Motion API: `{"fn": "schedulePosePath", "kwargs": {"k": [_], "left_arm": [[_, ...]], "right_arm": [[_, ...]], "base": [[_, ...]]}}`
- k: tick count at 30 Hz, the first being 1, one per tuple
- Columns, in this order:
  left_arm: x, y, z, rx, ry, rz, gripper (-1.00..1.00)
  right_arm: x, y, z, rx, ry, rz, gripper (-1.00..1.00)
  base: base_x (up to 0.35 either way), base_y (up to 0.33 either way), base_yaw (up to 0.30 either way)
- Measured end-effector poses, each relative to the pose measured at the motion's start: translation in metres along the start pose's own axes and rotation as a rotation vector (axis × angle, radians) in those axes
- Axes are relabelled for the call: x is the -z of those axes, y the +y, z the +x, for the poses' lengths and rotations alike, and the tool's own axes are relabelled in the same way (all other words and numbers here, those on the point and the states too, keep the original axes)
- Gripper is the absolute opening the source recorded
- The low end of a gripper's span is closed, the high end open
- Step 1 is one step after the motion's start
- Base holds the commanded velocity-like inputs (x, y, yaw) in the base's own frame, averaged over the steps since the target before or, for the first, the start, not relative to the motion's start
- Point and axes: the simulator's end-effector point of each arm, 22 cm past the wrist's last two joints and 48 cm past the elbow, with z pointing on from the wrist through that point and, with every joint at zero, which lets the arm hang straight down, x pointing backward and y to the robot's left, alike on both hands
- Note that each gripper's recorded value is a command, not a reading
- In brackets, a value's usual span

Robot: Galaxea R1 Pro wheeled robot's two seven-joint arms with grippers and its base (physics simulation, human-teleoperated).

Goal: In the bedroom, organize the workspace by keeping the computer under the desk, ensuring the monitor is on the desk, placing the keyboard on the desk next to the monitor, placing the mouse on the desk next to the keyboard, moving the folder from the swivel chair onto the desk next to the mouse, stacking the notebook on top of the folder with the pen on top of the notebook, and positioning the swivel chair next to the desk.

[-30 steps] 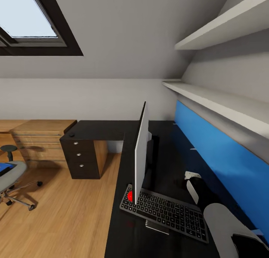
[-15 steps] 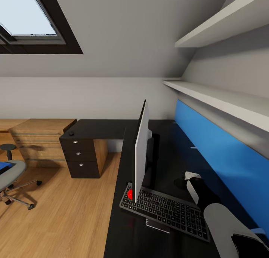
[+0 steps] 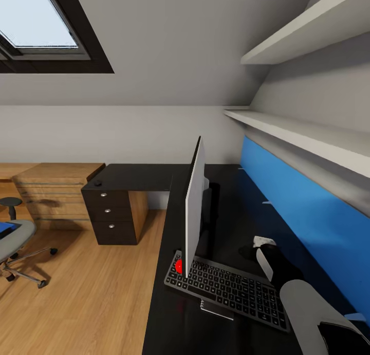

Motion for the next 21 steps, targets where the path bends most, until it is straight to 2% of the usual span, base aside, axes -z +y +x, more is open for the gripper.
{"fn": "schedulePosePath", "kwargs": {"k": [6,10,14,21], "left_arm": [[-0.001,0.015,-0.003,0.034,-0.005,-0.041,1.00],[-0.001,0.023,-0.004,0.056,-0.007,-0.064,1.00],[-0.001,0.025,-0.004,0.062,-0.007,-0.070,1.00],[-0.001,0.026,-0.004,0.066,-0.008,-0.074,1.00]], "right_arm": [[0.000,0.004,0.000,0.009,0.000,-0.006,1.00],[0.000,0.004,0.000,0.013,0.000,-0.007,1.00],[0.000,0.005,0.000,0.013,-0.001,-0.007,1.00],[0.000,0.004,0.000,0.012,-0.001,-0.006,1.00]], "base": [[0.000,0.001,0.000],[0.000,0.117,0.000],[0.000,0.144,0.000],[0.000,0.029,0.000]]}}
